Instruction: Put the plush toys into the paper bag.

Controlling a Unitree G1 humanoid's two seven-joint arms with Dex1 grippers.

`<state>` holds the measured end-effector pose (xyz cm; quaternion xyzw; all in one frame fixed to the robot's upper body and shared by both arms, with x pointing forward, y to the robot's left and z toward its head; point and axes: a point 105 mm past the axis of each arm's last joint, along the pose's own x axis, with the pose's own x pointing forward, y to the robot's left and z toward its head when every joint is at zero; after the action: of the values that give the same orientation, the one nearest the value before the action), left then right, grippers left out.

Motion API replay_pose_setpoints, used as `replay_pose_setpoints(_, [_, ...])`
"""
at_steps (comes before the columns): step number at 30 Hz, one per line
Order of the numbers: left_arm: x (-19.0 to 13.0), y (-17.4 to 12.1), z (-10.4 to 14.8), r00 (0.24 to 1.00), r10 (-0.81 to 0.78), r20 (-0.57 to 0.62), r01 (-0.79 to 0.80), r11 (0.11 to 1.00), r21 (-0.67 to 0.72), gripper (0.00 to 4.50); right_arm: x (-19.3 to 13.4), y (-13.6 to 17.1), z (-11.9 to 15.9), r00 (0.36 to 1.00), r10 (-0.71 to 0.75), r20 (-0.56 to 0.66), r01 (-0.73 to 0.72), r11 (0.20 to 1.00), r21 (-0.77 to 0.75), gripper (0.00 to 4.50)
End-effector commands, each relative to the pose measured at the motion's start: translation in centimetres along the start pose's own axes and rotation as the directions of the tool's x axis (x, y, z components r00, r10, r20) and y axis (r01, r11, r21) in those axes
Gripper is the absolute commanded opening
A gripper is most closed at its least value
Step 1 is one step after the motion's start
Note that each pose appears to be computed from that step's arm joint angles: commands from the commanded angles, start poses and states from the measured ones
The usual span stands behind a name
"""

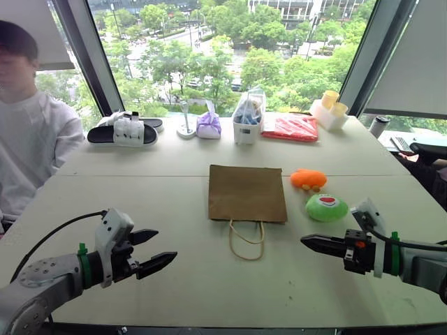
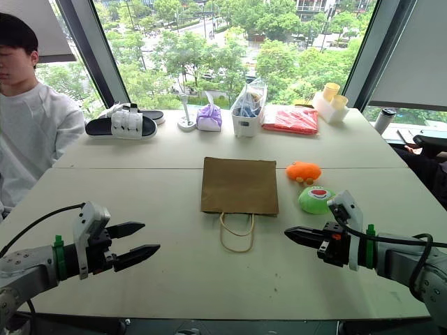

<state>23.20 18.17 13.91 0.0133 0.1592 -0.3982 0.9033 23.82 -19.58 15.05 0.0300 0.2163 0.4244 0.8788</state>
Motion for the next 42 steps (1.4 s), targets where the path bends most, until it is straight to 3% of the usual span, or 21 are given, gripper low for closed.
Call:
replay_pose_setpoints(1, [0.0,-0.1,0.9,0.999,0.002,0.034,-0.003,1.0,0.029,4.5,0.1,0.6,0.9,0.999,0.02,0.031,-0.019,0.999,-0.03,0.07])
replay_pose_setpoints(10, [-0.2,0.4,1.9,0.998,0.01,0.055,-0.013,0.998,0.055,4.5,0.5,0.3,0.9,0.999,-0.005,0.04,0.006,0.999,-0.035,0.07])
replay_pose_setpoints(14, [0.1,1.9,3.9,0.999,0.0,0.039,-0.009,0.975,0.221,4.5,0.8,0.6,0.7,0.999,0.013,0.046,-0.013,1.0,-0.01,0.07])
replay_pose_setpoints(18, [3.4,2.2,6.0,0.99,-0.135,0.051,0.106,0.921,0.375,4.5,2.1,1.7,0.4,0.998,0.065,0.025,-0.065,0.998,-0.01,0.07])
replay_pose_setpoints(24, [9.5,0.6,3.8,0.919,-0.343,-0.193,0.378,0.63,0.679,4.5,2.7,2.7,-0.1,0.998,0.041,0.037,-0.04,0.999,-0.035,0.07])
replay_pose_setpoints(31, [15.0,-1.5,3.6,0.851,-0.471,-0.232,0.449,0.425,0.786,4.5,1.8,2.9,-0.8,0.995,-0.054,0.086,0.055,0.998,-0.009,0.07])
replay_pose_setpoints(35, [17.6,-3.4,4.1,0.812,-0.553,-0.186,0.462,0.415,0.784,4.5,1.9,3.5,-1.2,0.993,-0.079,0.092,0.08,0.997,-0.01,0.07])
replay_pose_setpoints(38, [18.2,-4.1,3.9,0.78,-0.589,-0.21,0.491,0.369,0.789,3.76,1.8,3.8,-1.3,0.99,-0.097,0.106,0.098,0.995,0.001,0.0])
replay_pose_setpoints(42, [18.7,-4.4,4.1,0.766,-0.61,-0.2,0.502,0.374,0.78,1.91,2.2,3.9,-1.3,0.987,-0.106,0.121,0.106,0.994,0.007,0.0])
